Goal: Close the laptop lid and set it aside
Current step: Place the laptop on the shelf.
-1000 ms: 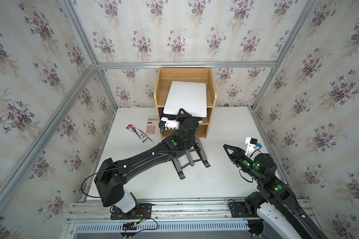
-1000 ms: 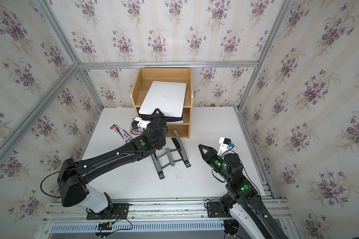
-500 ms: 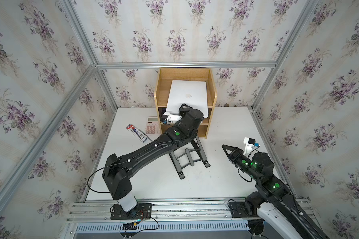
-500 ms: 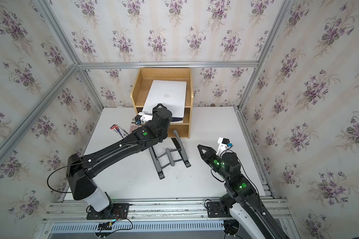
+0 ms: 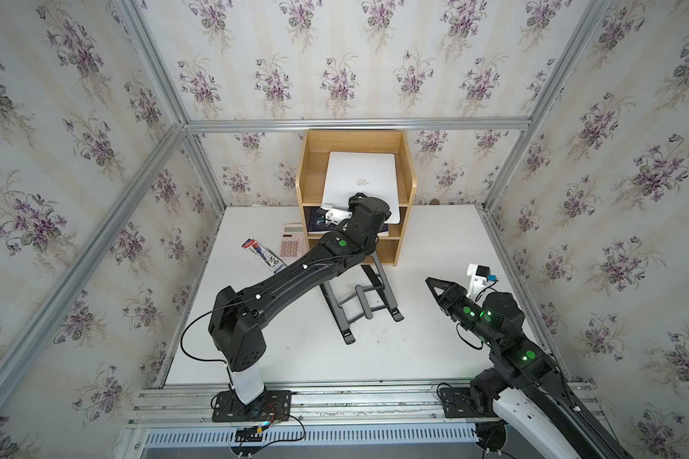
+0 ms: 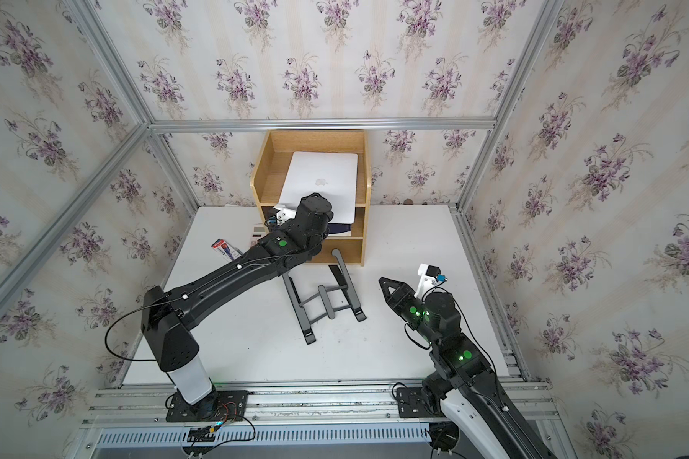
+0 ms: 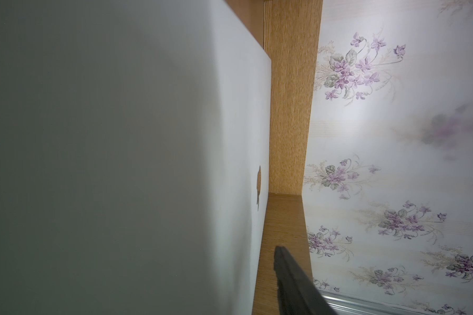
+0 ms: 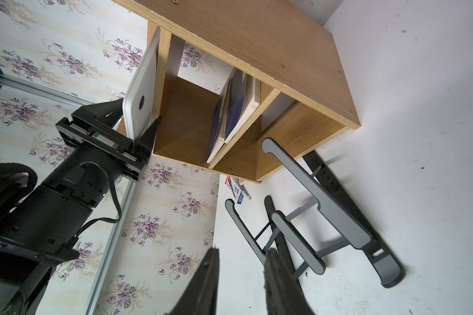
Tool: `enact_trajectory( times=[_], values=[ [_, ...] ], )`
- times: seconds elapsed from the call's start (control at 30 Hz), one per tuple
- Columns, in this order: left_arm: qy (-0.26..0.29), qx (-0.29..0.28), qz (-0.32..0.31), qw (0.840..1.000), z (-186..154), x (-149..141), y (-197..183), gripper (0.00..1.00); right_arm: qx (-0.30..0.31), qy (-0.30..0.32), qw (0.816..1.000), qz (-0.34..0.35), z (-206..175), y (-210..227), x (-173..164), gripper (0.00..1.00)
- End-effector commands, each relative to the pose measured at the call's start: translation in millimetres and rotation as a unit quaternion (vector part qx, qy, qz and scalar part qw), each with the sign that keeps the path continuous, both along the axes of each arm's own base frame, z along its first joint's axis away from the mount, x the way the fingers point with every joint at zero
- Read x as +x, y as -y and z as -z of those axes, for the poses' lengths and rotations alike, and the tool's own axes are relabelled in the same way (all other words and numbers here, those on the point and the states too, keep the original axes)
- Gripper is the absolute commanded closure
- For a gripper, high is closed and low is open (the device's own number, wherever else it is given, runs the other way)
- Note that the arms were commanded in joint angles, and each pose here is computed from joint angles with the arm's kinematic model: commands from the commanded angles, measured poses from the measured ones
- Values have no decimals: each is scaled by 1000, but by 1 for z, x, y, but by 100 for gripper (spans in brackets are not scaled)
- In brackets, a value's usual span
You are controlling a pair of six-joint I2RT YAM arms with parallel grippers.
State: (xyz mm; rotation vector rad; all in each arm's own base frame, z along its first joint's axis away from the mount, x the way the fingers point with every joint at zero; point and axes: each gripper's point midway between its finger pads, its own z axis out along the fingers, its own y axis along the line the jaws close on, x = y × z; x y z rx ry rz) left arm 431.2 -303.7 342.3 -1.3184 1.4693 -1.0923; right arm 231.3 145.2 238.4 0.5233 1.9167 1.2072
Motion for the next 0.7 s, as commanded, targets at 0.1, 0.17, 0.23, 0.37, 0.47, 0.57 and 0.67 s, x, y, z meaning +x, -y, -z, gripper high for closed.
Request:
enact_trajectory(
  times=[0.1, 0.17, 0.23, 0.37, 0.47, 0.57, 0.67],
  values=[
    [13, 16, 57, 998, -12, 15, 19, 42, -5, 19, 1000, -4, -7, -2, 3, 66],
    [11, 19, 68, 997, -11, 19, 24, 36, -8, 18, 1000, -5, -6, -2, 3, 66],
    [9, 28, 73, 997, -10, 20, 25, 33, -11, 16, 1000, -5, -4, -2, 2, 66],
    [21, 46, 78, 996, -15, 14, 18, 31, -21, 19, 1000, 1, -5, 3, -1, 61],
    [37, 98, 92, 990, -28, 6, 10, 21, -33, 25, 999, 9, -8, 9, -4, 53],
    [31, 125, 110, 986, -31, -7, 2, 11, -50, 27, 998, 20, -9, 16, -6, 40],
    [23, 135, 132, 982, -29, -23, -5, 10, -66, 30, 997, 25, -12, 20, -7, 34]
  ],
)
